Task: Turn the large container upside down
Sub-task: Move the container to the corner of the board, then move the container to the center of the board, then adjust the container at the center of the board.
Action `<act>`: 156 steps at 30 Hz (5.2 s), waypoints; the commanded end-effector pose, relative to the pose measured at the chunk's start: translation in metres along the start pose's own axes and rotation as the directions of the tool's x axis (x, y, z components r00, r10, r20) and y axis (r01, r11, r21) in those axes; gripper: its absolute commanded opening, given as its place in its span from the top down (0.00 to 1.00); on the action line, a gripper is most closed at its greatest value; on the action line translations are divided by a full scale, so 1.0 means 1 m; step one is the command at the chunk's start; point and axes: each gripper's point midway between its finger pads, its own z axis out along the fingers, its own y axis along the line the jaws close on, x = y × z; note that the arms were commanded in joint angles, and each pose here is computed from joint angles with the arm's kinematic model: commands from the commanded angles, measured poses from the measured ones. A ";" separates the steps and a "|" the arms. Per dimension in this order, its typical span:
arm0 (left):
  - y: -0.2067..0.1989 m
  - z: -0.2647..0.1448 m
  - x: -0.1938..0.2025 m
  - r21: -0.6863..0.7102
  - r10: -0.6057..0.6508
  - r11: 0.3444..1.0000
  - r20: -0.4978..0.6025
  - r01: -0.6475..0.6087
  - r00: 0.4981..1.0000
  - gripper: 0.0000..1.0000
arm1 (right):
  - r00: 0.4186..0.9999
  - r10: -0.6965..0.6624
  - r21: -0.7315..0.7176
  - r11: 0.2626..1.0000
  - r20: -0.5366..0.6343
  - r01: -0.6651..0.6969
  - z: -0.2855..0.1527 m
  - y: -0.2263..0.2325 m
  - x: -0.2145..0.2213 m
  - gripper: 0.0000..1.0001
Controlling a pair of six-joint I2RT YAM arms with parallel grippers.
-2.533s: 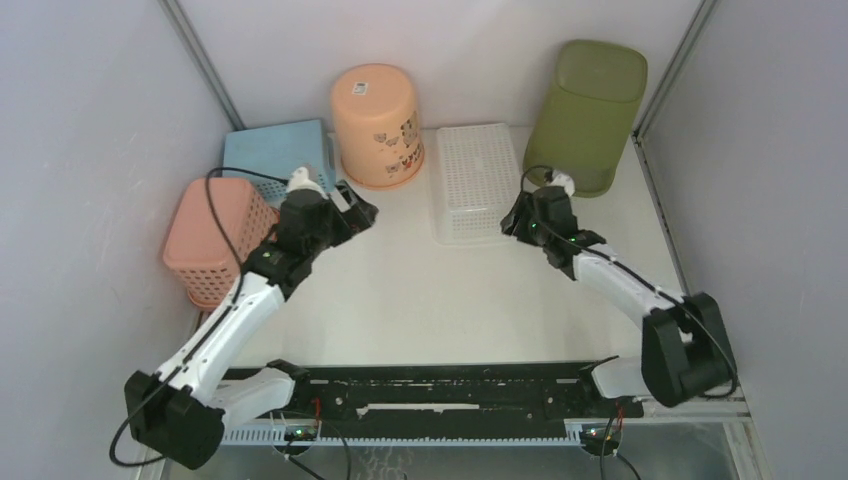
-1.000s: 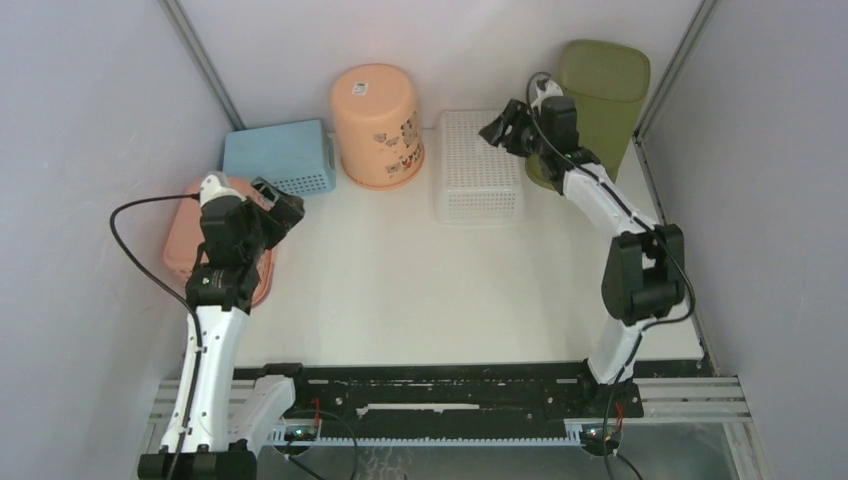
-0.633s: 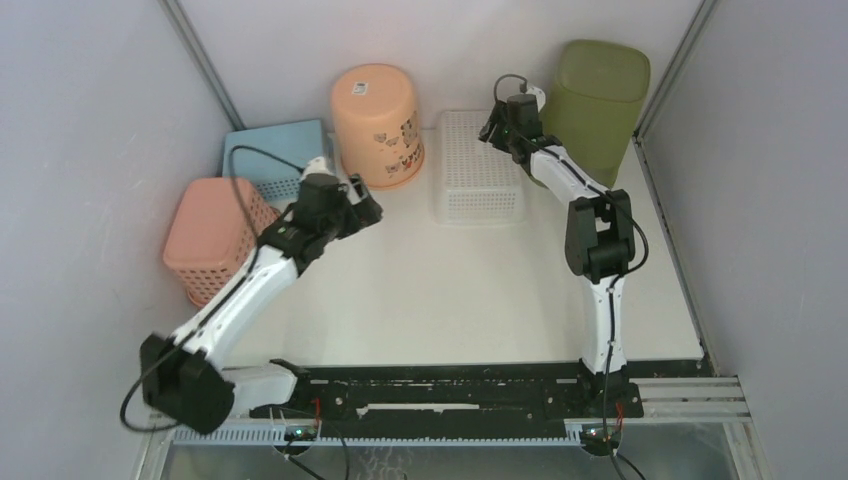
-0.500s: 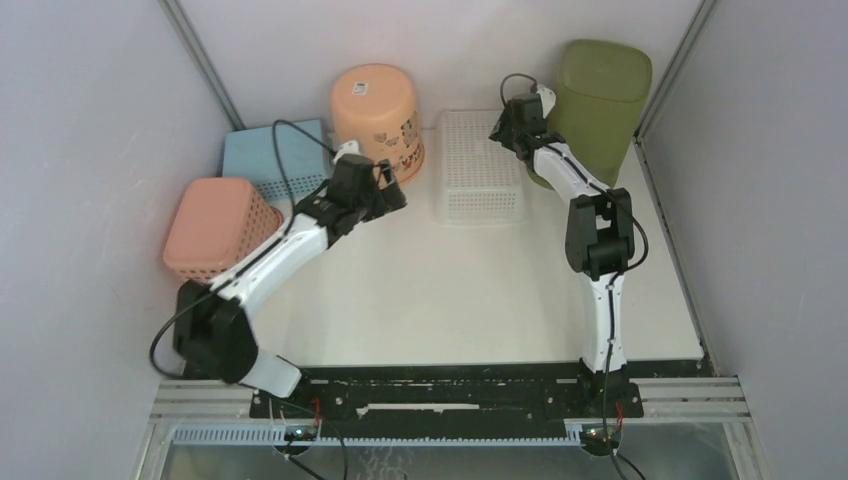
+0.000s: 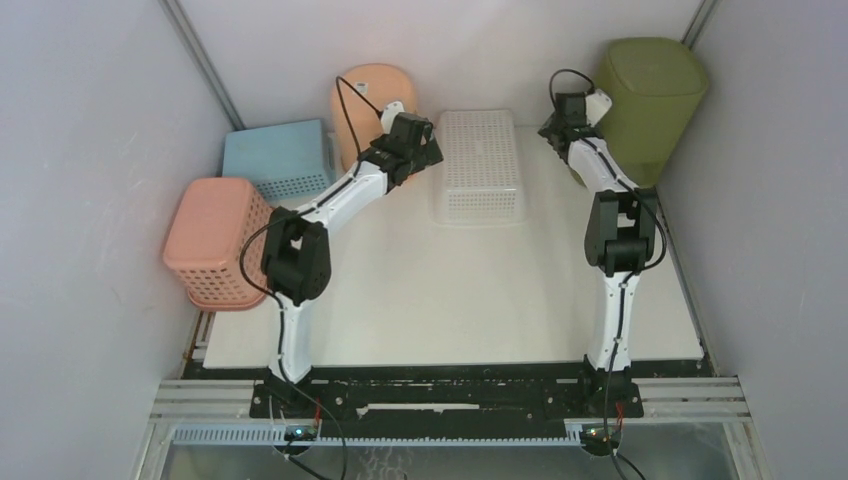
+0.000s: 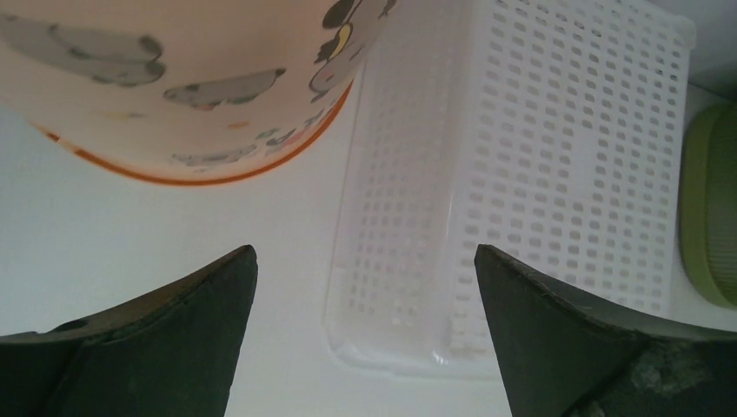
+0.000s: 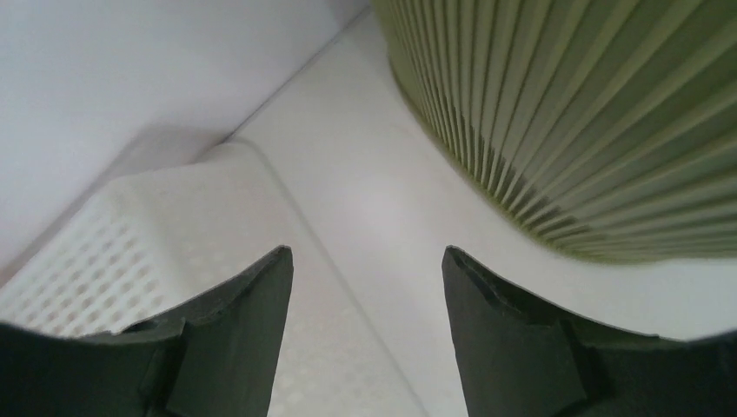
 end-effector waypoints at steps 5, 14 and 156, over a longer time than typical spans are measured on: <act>-0.026 0.042 -0.023 0.042 -0.061 0.997 0.046 0.059 0.997 0.02 | 0.992 0.118 0.007 0.993 0.040 -0.119 -0.012 -0.051 -0.026 0.28; -0.054 0.093 0.012 0.120 -0.103 0.987 -0.034 0.107 0.994 0.08 | 0.996 0.087 -0.233 0.969 0.015 -0.081 -0.105 -0.023 -0.031 0.28; 0.489 -0.251 -0.133 -0.660 -0.228 0.338 0.634 0.671 0.739 0.04 | 0.591 -0.807 -0.952 0.192 -0.015 0.238 -0.418 0.144 0.411 0.42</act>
